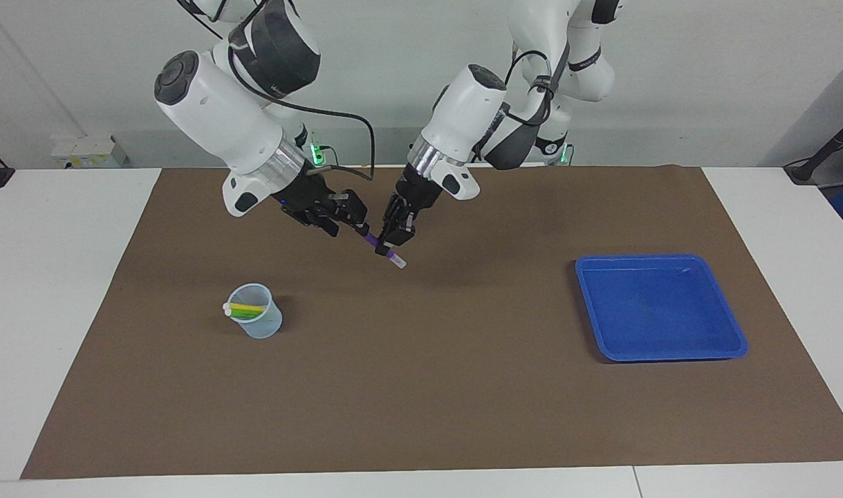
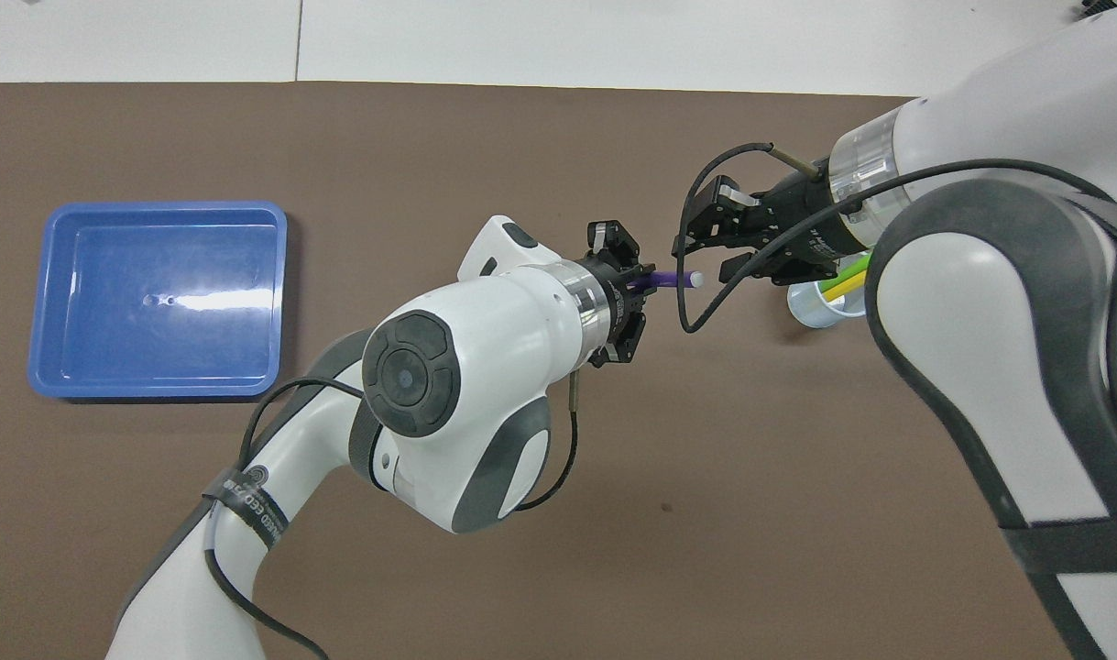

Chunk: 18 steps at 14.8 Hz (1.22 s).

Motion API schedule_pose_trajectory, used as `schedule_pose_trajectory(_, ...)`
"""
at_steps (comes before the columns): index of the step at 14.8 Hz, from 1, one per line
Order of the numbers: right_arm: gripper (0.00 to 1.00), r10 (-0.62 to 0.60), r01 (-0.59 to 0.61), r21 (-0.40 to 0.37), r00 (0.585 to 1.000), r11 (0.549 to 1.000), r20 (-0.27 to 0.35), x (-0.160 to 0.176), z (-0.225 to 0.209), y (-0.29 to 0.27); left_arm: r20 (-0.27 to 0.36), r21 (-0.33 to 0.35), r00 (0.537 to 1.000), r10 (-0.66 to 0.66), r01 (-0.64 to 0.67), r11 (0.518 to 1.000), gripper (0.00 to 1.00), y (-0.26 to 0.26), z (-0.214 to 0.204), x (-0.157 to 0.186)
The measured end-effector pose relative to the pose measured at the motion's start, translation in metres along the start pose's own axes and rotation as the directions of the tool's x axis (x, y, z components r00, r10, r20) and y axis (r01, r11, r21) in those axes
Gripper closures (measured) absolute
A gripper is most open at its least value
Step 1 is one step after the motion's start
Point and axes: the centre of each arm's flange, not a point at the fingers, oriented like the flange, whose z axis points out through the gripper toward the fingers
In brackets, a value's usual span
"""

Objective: Right arm passes pens to left for tray arrangement
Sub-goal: 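Grasp the purple pen with the left gripper from the right gripper, then carry the purple pen to the tray while the right gripper returns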

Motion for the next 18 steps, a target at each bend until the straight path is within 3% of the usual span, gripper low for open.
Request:
schedule_pose_trajectory(1,0.03,-0.018,0.018,-0.017,1.000,1.000,-0.015,0.002,-0.005,0.004,-0.004,0.003,1.000,0.018,-0.018,1.000,0.83,0.001,0.000,0.002)
schedule_pose_trajectory(2,0.00,-0.054,0.053,-0.036,0.998,0.998,-0.029,0.004,-0.010,0.009,-0.014,0.014,0.999,0.050,-0.050,0.999,0.83,0.004,-0.001,0.007)
schedule_pose_trajectory(5,0.00,-0.179,0.173,-0.117,0.983,0.978,-0.047,0.020,-0.022,0.041,-0.061,0.096,0.982,0.180,-0.174,0.980,0.83,0.026,-0.008,0.042)
schedule_pose_trajectory(8,0.00,-0.331,0.323,-0.178,0.944,0.930,-0.017,0.043,-0.026,0.090,-0.080,0.176,0.953,0.291,-0.274,0.946,0.83,0.049,-0.022,0.083)
schedule_pose_trajectory(11,0.00,-0.470,0.465,-0.200,0.882,0.863,0.025,0.065,-0.017,0.136,-0.066,0.270,0.906,0.417,-0.386,0.882,0.83,0.066,-0.037,0.130)
schedule_pose_trajectory(14,0.00,-0.579,0.576,-0.206,0.814,0.791,0.054,0.075,0.015,0.158,-0.046,0.320,0.863,0.503,-0.464,0.826,0.83,0.089,-0.062,0.191)
schedule_pose_trajectory(18,0.00,-0.667,0.670,-0.195,0.739,0.716,0.092,0.090,0.031,0.195,0.040,0.371,0.734,0.678,-0.641,0.672,0.83,0.096,-0.089,0.267)
